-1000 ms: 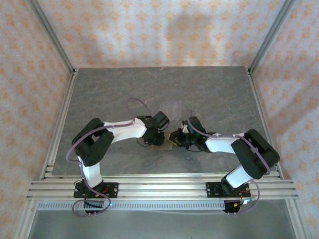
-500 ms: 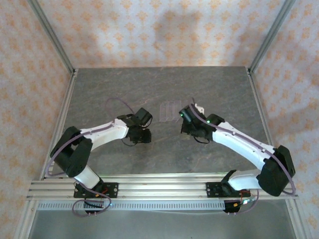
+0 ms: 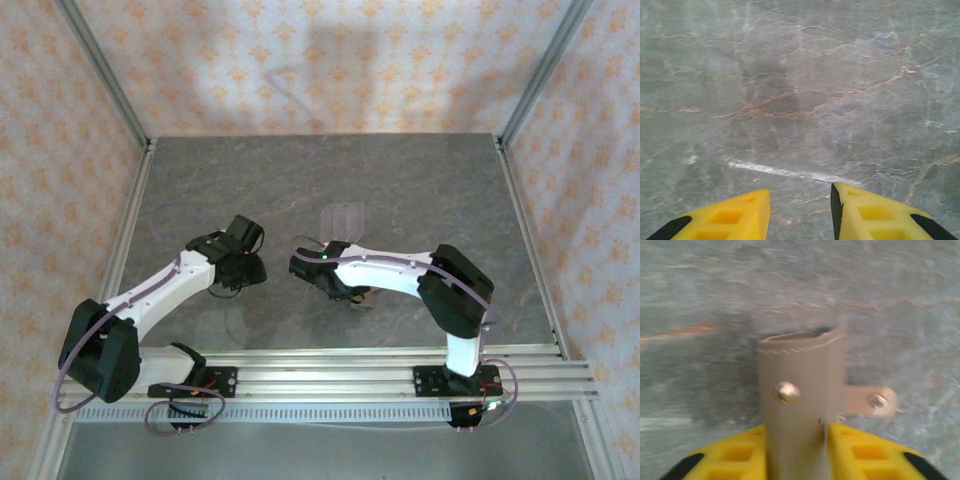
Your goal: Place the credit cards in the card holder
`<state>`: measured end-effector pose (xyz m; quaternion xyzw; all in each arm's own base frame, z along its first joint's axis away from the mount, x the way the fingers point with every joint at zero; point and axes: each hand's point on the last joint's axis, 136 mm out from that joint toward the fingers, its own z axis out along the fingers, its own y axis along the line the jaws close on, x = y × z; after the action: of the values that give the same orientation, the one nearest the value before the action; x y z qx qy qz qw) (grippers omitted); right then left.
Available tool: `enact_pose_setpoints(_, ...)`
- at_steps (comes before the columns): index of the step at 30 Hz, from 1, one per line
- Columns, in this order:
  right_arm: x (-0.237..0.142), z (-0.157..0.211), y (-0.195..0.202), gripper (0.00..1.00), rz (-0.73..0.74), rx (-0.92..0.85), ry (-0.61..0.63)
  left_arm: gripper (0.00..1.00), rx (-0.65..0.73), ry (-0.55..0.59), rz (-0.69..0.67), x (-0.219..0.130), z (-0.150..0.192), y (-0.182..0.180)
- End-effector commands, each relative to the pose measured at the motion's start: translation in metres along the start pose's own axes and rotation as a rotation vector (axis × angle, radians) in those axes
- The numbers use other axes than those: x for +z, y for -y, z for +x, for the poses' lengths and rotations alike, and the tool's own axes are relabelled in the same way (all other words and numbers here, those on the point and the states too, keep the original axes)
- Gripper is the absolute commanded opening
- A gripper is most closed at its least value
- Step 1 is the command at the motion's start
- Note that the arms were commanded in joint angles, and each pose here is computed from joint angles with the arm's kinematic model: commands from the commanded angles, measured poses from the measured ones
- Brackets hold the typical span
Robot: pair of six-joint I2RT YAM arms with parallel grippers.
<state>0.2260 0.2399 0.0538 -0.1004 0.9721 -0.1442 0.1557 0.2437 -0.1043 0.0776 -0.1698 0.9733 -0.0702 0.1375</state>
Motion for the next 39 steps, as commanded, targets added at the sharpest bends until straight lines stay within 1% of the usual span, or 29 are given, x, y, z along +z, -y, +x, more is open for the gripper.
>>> enact_pose_setpoints(1, -0.019, -0.016, -0.031, 0.45, -0.173, 0.024, 0.034, 0.38, -0.026, -0.017, -0.074, -0.002, 0.009, -0.021)
enact_pose_setpoints(2, -0.025, -0.019, -0.037, 0.49, -0.227, 0.033, 0.038, 0.38, -0.021, -0.018, -0.069, -0.003, 0.008, -0.02)
enact_pose_setpoints(4, -0.039, -0.025, -0.042, 0.51, -0.345, 0.055, 0.039, 0.38, -0.001, -0.024, -0.041, -0.003, 0.008, -0.013)
enact_pose_setpoints(6, -0.05, -0.031, -0.033, 0.53, -0.428, 0.097, 0.053, 0.38, 0.031, -0.036, 0.015, -0.003, 0.006, 0.0)
enact_pose_setpoints(7, -0.052, -0.032, -0.022, 0.54, -0.444, 0.125, 0.057, 0.37, 0.059, -0.043, 0.046, -0.003, 0.006, 0.01)
enact_pose_setpoints(9, -0.044, -0.031, 0.005, 0.52, -0.434, 0.183, 0.053, 0.37, 0.128, -0.042, 0.075, -0.005, 0.006, 0.029)
enact_pose_setpoints(11, -0.026, -0.023, 0.033, 0.43, -0.391, 0.232, 0.015, 0.36, 0.21, -0.044, 0.108, -0.007, 0.009, 0.056)
enact_pose_setpoints(12, -0.017, -0.016, 0.043, 0.39, -0.38, 0.248, -0.012, 0.35, 0.25, -0.051, 0.129, -0.006, 0.011, 0.072)
enact_pose_setpoints(13, -0.012, -0.011, 0.049, 0.36, -0.375, 0.254, -0.026, 0.35, 0.283, -0.057, 0.144, -0.005, 0.014, 0.086)
enact_pose_setpoints(14, -0.007, -0.006, 0.055, 0.36, -0.37, 0.262, -0.035, 0.35, 0.318, -0.064, 0.158, -0.003, 0.017, 0.102)
enact_pose_setpoints(18, 0.005, 0.003, 0.063, 0.42, -0.408, 0.295, -0.065, 0.34, 0.436, -0.093, 0.205, 0.006, 0.033, 0.155)
enact_pose_setpoints(20, 0.009, 0.004, 0.064, 0.42, -0.441, 0.319, -0.077, 0.34, 0.489, -0.113, 0.213, 0.012, 0.043, 0.175)
enact_pose_setpoints(21, 0.012, 0.005, 0.064, 0.4, -0.458, 0.33, -0.086, 0.34, 0.511, -0.122, 0.204, 0.016, 0.047, 0.182)
enact_pose_setpoints(26, 0.017, 0.006, 0.059, 0.33, -0.519, 0.352, -0.109, 0.34, 0.559, -0.165, 0.156, 0.038, 0.063, 0.193)
enact_pose_setpoints(31, 0.018, 0.003, 0.053, 0.28, -0.564, 0.357, -0.118, 0.34, 0.569, -0.181, 0.124, 0.05, 0.069, 0.186)
enact_pose_setpoints(36, 0.018, 0.002, 0.053, 0.19, -0.575, 0.362, -0.122, 0.33, 0.574, -0.192, 0.101, 0.057, 0.073, 0.18)
enact_pose_setpoints(39, 0.015, 0.002, 0.053, 0.19, -0.586, 0.365, -0.122, 0.33, 0.574, -0.195, 0.093, 0.06, 0.074, 0.177)
